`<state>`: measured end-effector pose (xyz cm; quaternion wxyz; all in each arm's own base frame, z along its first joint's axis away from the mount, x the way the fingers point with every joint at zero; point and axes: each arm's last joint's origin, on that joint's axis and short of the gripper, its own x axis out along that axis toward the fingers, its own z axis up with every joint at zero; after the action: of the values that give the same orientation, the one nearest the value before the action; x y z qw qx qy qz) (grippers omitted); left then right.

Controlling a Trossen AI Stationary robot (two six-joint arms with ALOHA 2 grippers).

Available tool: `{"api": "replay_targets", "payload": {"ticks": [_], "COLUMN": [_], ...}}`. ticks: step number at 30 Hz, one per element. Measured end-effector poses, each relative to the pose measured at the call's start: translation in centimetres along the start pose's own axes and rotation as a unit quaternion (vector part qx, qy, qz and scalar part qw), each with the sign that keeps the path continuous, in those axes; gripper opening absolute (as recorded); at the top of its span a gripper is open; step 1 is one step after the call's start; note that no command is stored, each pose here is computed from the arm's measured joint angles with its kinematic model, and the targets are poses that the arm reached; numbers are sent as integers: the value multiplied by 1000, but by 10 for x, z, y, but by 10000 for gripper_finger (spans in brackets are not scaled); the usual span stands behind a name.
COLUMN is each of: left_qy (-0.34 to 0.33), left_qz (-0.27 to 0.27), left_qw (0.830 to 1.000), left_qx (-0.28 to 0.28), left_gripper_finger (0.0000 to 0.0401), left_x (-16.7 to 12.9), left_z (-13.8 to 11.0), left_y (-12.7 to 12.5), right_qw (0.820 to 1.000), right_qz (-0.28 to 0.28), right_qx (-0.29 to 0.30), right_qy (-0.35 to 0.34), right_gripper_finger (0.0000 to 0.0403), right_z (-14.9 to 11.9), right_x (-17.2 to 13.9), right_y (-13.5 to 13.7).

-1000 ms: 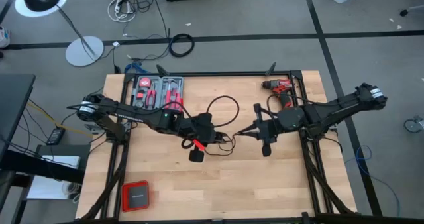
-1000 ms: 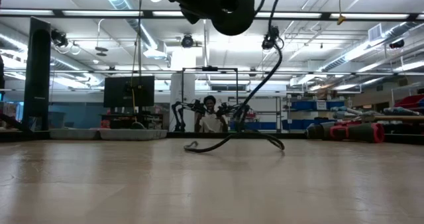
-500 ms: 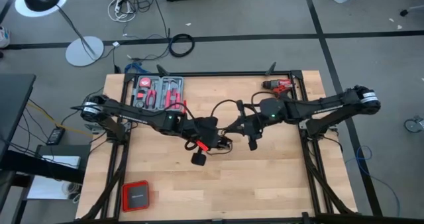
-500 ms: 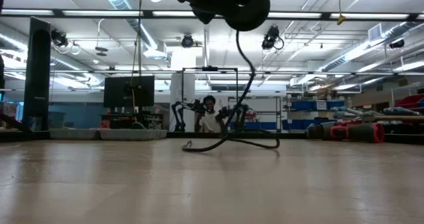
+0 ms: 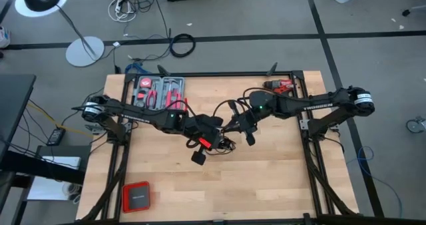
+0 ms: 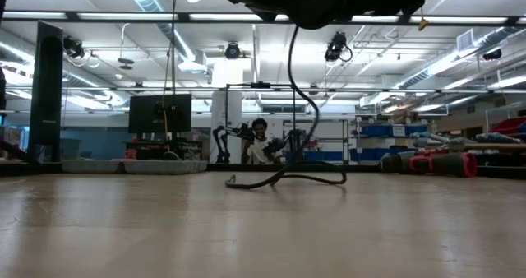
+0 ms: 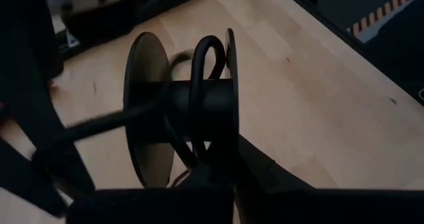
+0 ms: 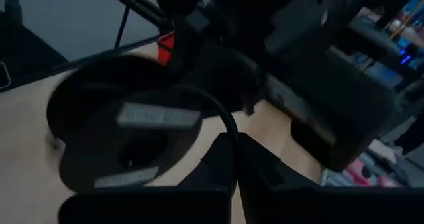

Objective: Coil cords
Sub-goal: Coil the black wire on the spool

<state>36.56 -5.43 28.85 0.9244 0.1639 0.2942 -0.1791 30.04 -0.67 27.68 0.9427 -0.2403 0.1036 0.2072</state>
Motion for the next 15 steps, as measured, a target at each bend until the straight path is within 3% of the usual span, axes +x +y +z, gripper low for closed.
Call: {"api": "replay_targets", "payload": {"ticks": [6,15], "left_qy": [-13,-24], "left_qz": [-12,-19], "left_qw": [1000,998], "left_qx": [20,48], "left_gripper_finger": [0,0], "left_x": [-1,0], "left_z": [0,3], "left_y": [4,1], "right_qw": [1000,996], "right_qz": [0,48], "right_qx": [14,73], "right_qy": [1,25], "right_gripper_finger": [5,5], "right_z": [-11,-31], "right_x": [13,24], "right_y": [-3,5]}}
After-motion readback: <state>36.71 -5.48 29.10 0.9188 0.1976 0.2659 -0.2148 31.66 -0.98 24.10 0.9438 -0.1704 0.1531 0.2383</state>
